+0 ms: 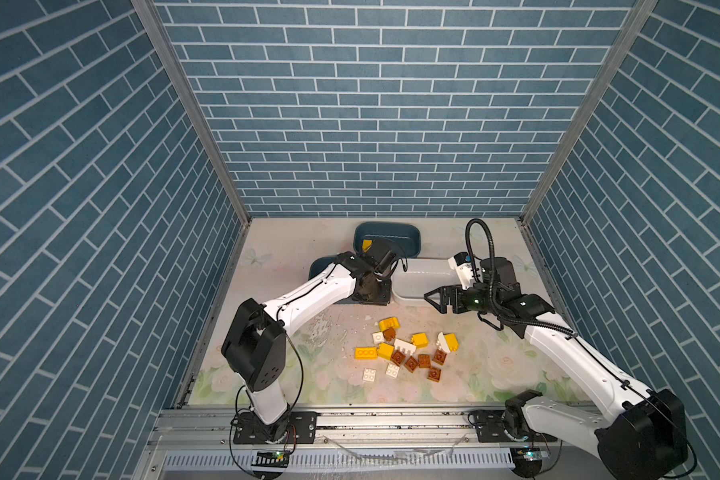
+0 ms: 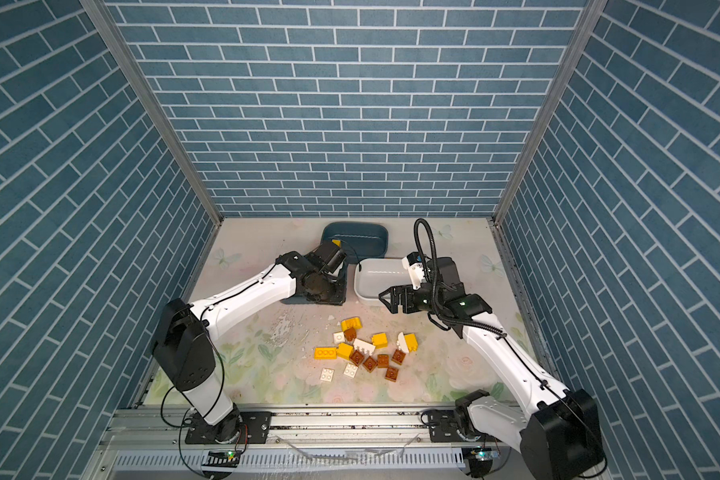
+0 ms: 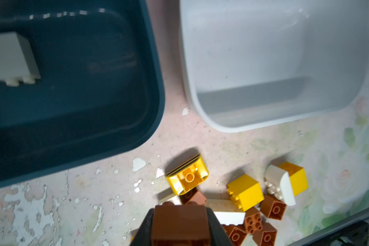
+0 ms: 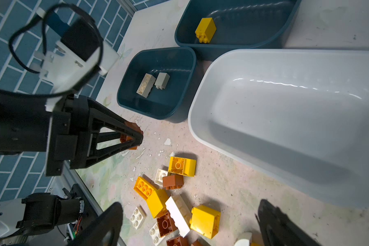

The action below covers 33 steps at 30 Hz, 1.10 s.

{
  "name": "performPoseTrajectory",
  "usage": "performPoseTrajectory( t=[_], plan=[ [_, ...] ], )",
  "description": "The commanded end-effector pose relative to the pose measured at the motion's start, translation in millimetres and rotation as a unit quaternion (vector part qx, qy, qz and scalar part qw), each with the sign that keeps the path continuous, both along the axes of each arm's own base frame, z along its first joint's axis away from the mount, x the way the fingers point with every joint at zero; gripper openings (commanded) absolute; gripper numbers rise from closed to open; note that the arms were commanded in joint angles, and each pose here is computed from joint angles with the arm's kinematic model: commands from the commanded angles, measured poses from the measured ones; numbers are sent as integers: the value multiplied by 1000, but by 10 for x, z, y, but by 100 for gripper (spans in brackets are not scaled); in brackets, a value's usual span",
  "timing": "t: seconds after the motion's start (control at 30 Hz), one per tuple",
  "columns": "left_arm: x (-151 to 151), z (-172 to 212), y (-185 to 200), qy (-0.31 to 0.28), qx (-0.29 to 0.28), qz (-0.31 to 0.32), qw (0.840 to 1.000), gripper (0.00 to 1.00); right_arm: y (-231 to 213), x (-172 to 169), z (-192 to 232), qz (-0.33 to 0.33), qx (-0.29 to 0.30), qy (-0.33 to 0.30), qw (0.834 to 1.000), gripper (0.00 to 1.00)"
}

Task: Sort the legos into containers by color
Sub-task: 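Return the left gripper to the pile and grasp a brown brick, then carry the brown brick with the left gripper into the white tub and release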

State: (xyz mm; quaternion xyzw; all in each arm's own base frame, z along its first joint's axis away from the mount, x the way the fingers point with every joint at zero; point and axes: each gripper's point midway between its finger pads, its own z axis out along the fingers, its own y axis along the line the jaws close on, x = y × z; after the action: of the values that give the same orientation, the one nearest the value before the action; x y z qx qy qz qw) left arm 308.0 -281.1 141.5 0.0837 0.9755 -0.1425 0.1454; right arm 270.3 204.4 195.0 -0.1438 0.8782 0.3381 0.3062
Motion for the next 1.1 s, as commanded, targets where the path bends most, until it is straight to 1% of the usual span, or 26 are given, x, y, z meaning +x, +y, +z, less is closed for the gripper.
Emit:
performPoseTrajectory(
  t=[0.0,0.3,0.47,0.57,0.6,0.67,0.77,0.9,1.0,1.07],
  plan=[
    [157,-12,-145,-1,-4,-16,1000,28,-54,105,249,-10,7,-38,999,98],
    [785,-19,-676,-49,-40,-21,998,29,-201,149,279,-31,-9,-49,998,98],
    [1013,-188,-795,-54,-22,-18,998,30,-277,111,265,-39,-23,-51,998,98],
    [1101,-242,-818,-60,-11,-17,998,37,-300,77,264,-40,-27,-50,998,98],
    [1120,-238,-819,-63,-9,-16,998,41,-316,73,258,-42,-28,-49,998,99],
    [1151,-232,-803,-67,-2,-15,998,52,-324,56,256,-42,-29,-48,998,99],
    [1123,-183,-769,-63,5,-17,998,62,-322,36,240,-39,-30,-44,998,99],
    [948,-42,-658,-57,10,-32,998,69,-313,6,210,-32,-30,-38,998,98],
    [682,0,-525,-49,9,-66,997,73,-297,-22,195,-25,-28,-33,999,99],
    [449,51,-439,-44,4,-112,993,74,-284,-40,181,-18,-27,-30,999,99]
  ],
)
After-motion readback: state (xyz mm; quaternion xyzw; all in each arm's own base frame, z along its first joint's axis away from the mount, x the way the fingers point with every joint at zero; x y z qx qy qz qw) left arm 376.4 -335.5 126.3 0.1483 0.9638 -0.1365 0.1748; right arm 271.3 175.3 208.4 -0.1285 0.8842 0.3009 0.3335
